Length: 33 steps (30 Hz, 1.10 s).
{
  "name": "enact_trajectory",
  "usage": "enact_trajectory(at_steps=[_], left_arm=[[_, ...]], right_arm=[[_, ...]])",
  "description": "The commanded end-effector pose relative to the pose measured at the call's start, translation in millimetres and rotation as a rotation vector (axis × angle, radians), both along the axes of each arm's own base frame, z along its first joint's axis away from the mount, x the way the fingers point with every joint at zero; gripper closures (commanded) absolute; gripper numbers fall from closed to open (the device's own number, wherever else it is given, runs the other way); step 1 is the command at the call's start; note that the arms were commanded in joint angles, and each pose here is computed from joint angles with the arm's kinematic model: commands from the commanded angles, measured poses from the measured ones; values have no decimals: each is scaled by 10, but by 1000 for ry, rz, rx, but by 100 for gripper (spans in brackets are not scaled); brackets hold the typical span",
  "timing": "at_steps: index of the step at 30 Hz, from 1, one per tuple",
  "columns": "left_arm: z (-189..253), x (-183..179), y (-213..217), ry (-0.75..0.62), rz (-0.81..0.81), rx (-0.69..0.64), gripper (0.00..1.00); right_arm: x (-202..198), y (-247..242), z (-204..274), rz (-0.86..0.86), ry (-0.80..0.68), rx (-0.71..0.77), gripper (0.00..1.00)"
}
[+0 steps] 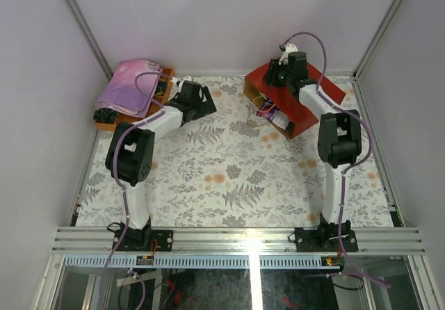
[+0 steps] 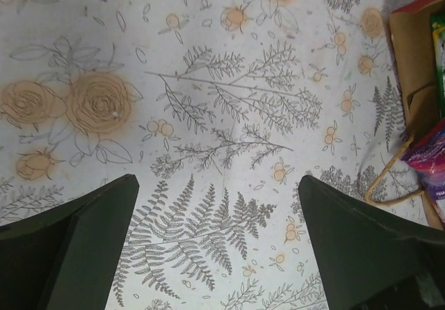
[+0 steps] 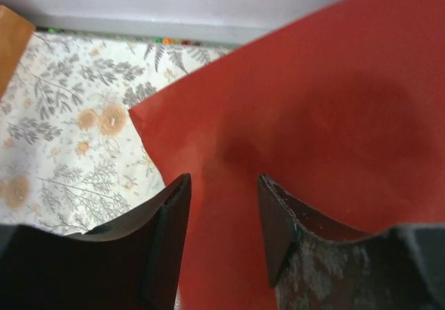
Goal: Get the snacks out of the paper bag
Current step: Adjust the paper bag at the center of the board.
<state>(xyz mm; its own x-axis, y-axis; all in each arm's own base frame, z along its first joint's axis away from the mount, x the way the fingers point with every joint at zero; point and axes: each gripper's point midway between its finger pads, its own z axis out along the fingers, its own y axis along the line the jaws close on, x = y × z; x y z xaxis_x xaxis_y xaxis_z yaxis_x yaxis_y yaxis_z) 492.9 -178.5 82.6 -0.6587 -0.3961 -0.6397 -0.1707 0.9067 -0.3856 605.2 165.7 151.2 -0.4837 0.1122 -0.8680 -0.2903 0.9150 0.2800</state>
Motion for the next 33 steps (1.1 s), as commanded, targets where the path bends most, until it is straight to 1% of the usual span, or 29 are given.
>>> enact_trajectory(at_steps=[1, 3, 5, 7, 9, 11, 13, 15, 17, 18, 22, 24, 26, 31, 33], left_arm=[[70, 40, -181, -36, -25, -86, 0], [70, 48, -196, -36, -31, -89, 0], [60, 51, -209, -32, -36, -91, 0], [40, 48, -207, -27, -36, -89, 0], [31, 41, -203, -24, -36, -86, 0], [45, 42, -189, -28, -33, -83, 0], [71, 43, -179, -32, -32, -81, 0], [89, 50, -170, -36, -30, -80, 0], [101, 50, -176, -38, -32, -82, 0], [105, 49, -177, -38, -33, -83, 0], [69, 31, -191, -29, -38, -91, 0], [52, 17, -188, -25, -37, -92, 0], [31, 3, -178, -23, -36, -88, 0], [-20, -23, -176, -12, -37, -88, 0], [-33, -26, -196, -9, -41, -98, 0]], right_arm=[[18, 2, 159, -5, -42, 18, 51], [-18, -18, 146, -6, -36, 11, 51], [-9, -59, 237, -11, -51, -24, 50], [18, -133, 457, -25, -81, -66, 46], [64, -208, 811, -35, -145, -91, 42], [106, -319, 1178, -58, -212, -91, 34], [144, -470, 1435, -87, -257, -81, 33], [193, -652, 1524, -124, -274, -74, 34], [258, -834, 1432, -156, -255, -76, 37], [289, -914, 1312, -168, -231, -81, 39], [349, -1046, 670, -163, -88, -100, 46], [292, -1032, 354, -145, -13, -102, 46], [196, -999, 132, -134, 24, -89, 46], [-3, -1026, -187, -157, 64, -77, 47], [-47, -1011, -239, -150, 81, -71, 47]])
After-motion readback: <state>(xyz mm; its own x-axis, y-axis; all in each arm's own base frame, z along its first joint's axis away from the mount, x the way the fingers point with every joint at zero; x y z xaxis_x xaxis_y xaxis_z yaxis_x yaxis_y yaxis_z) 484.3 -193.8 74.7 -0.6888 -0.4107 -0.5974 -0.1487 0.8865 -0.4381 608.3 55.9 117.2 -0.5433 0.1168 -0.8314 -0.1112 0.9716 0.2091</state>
